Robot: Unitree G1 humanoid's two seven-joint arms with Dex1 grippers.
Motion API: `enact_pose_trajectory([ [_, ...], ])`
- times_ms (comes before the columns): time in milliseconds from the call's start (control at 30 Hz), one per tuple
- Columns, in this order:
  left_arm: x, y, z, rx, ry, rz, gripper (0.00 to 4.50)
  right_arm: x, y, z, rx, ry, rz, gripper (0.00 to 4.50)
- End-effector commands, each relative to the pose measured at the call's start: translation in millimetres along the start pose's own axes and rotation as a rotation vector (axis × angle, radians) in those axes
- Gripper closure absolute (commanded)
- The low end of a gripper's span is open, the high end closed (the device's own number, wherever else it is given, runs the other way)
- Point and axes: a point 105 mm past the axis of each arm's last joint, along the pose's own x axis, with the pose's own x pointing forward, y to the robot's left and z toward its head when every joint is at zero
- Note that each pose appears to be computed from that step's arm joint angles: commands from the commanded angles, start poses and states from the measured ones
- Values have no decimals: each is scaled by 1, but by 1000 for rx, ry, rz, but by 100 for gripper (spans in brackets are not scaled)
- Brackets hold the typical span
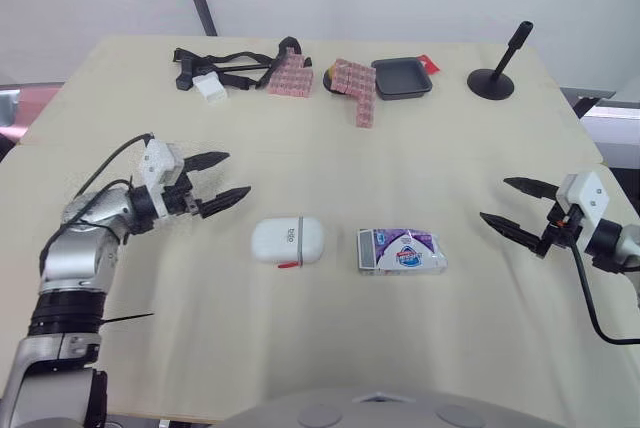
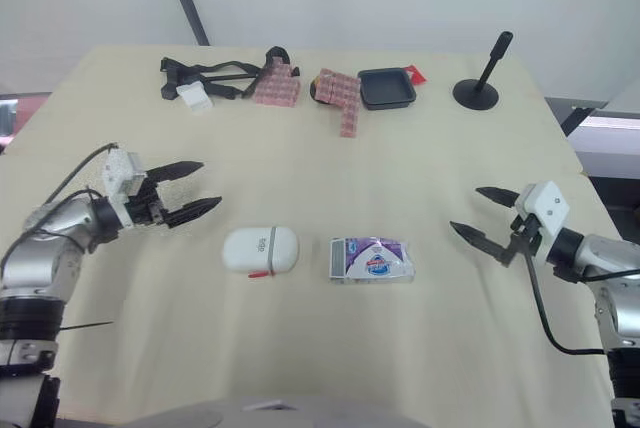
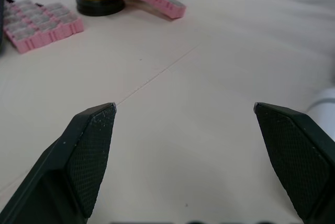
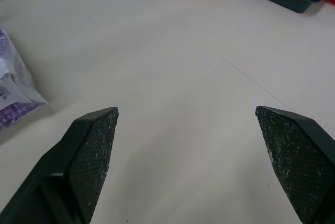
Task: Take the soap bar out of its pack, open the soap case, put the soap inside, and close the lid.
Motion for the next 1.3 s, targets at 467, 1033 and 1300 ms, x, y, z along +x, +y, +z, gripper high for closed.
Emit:
enact_pose_trajectory([
  [467,-28,-93,13,99,-94,-368,2,-14,-3,9,-67,40,58,0],
  [1033,-31,-123,4,24,-78,-242,2,-8,30,39,-152,142,409,0],
  [1300,-29,-140,8,35,-85,-281,2,15,72,69,-215,177,633,0],
])
